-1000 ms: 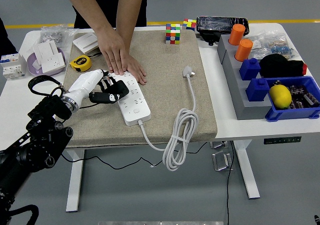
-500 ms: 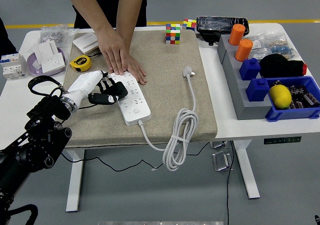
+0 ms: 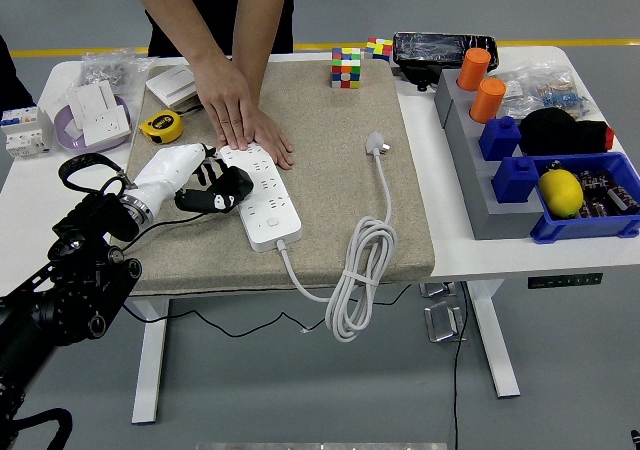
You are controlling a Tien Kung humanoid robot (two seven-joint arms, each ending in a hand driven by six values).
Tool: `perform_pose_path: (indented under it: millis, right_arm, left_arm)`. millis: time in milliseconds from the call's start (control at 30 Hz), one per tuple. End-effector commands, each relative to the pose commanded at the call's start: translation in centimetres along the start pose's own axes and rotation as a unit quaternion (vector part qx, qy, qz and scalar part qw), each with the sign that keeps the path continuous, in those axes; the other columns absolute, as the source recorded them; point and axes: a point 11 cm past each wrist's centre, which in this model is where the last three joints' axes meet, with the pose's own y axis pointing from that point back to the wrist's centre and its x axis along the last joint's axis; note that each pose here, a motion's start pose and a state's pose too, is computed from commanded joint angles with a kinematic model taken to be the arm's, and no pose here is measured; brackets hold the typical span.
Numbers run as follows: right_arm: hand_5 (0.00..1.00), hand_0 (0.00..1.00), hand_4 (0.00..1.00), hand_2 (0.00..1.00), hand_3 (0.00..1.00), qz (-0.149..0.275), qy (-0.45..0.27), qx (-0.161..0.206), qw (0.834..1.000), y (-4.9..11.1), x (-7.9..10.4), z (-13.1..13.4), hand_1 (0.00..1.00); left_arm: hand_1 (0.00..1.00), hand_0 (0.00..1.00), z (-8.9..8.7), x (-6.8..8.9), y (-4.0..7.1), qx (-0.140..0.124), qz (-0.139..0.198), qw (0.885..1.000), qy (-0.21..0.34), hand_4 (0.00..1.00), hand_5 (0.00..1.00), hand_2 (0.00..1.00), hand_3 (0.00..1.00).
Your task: Pick up the plug,place it near the board,insert it into the board,press the button
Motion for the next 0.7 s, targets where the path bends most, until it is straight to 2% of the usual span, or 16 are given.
perform_pose_path:
  millis: [167,467,700]
  right_arm:
    - [0.998,0.816,0.998,0.745,0.753,0.001,0.000,0.000,1.000,0.0,0.1,0.0,0.770]
    - [0.998,0.816,0.998,0.745,0.753,0.001,0.000,0.001,1.000,0.0,0.2,-0.1,0.770]
    - [0.998,0.816,0.998,0.745,0.753,0.003,-0.002,0.003,1.000,-0.1,0.3,-0.4,0.770]
  left_arm:
    - [0.428,0.503,1.0,0.7,-0.1,-0.030,0.016,0.999,-0.027,0.480,0.136,0.292,0.362]
    - [0.441,0.501,2.2,2.5,-0.3,-0.068,0.045,0.995,-0.062,0.486,0.118,0.301,0.371]
    - [0.443,0.501,1.9,3.1,-0.5,-0.075,0.050,0.992,-0.086,0.484,0.115,0.302,0.373]
